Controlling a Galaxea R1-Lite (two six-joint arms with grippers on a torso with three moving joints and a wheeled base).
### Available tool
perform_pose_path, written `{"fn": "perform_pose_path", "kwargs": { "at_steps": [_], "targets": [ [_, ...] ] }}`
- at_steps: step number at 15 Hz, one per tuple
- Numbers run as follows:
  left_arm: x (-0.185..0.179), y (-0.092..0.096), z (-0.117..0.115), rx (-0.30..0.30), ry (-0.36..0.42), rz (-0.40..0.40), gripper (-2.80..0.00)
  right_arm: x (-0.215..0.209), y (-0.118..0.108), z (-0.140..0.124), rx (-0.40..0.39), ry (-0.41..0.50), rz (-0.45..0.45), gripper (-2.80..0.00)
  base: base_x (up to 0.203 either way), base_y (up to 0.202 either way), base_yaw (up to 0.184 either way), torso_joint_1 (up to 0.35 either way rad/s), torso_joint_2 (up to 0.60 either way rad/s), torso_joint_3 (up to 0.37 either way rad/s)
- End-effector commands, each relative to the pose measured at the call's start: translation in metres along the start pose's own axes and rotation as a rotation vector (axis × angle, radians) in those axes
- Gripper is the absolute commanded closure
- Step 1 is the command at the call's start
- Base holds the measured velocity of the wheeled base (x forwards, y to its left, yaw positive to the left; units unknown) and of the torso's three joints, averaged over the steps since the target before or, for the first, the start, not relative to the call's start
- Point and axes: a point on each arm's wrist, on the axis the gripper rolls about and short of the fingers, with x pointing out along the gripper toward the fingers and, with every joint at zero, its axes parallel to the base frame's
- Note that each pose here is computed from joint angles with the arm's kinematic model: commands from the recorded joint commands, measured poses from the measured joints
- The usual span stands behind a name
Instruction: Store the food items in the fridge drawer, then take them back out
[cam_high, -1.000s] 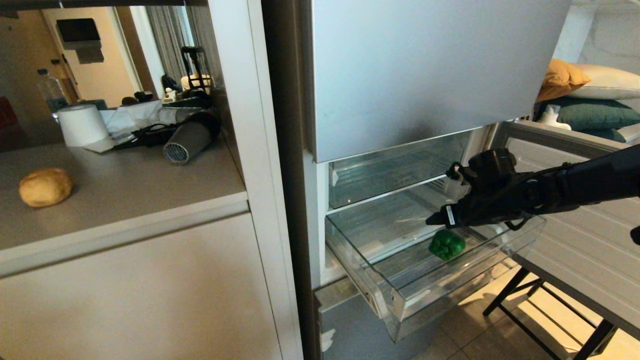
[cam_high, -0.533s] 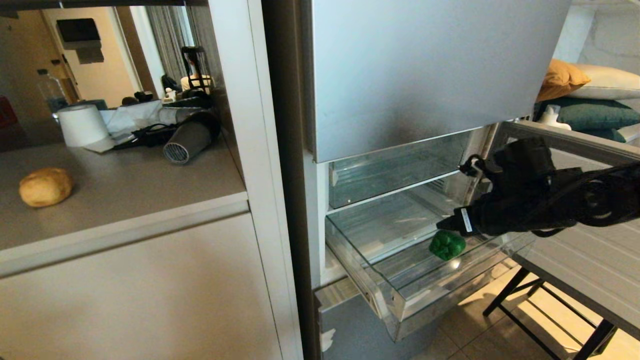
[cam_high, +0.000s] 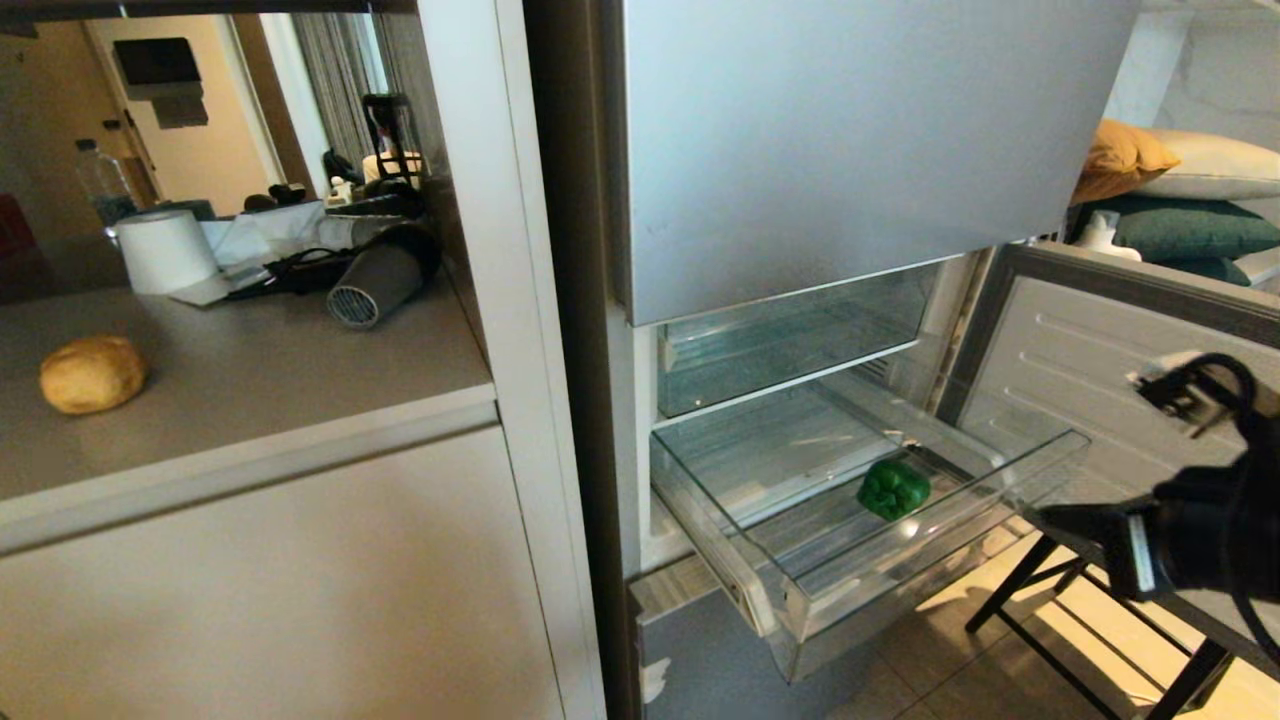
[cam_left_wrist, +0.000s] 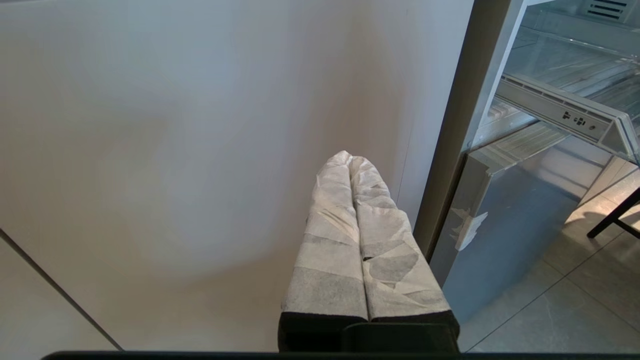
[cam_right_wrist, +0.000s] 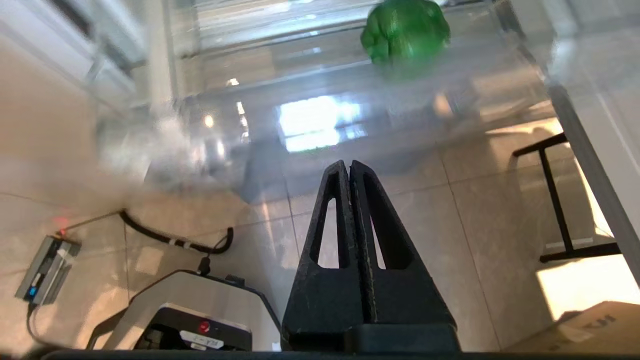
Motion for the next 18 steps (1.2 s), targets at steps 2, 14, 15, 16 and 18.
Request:
{"fn": "perform_pose_path", "kwargs": {
  "at_steps": [2,14,15,16,18],
  "targets": [
    [0.000,0.000,-0.001,0.000,0.003,0.000,0.00,-0.066,0.001,-0.035,-0.001,-0.180,0.003,0.00,0.000,0.000,0.000,0.000,0.00,0.000],
    [0.000,0.000,-0.001,0.000,0.003,0.000,0.00,-0.106,0.001,-0.095,0.061,-0.251,-0.032,0.00,0.000,0.000,0.000,0.000,0.00,0.000],
    [0.000,0.000,-0.001,0.000,0.003,0.000,0.00,-0.106,0.000,-0.095,0.064,-0.252,-0.047,0.00,0.000,0.000,0.000,0.000,0.00,0.000],
    [0.000,0.000,-0.001,0.000,0.003,0.000,0.00,-0.106,0.000,-0.096,0.065,-0.245,-0.059,0.00,0.000,0.000,0.000,0.000,0.00,0.000],
    [0.000,0.000,-0.001,0.000,0.003,0.000,0.00,-0.106,0.000,-0.097,0.065,-0.242,-0.060,0.00,0.000,0.000,0.000,0.000,0.00,0.000]
  ]
}}
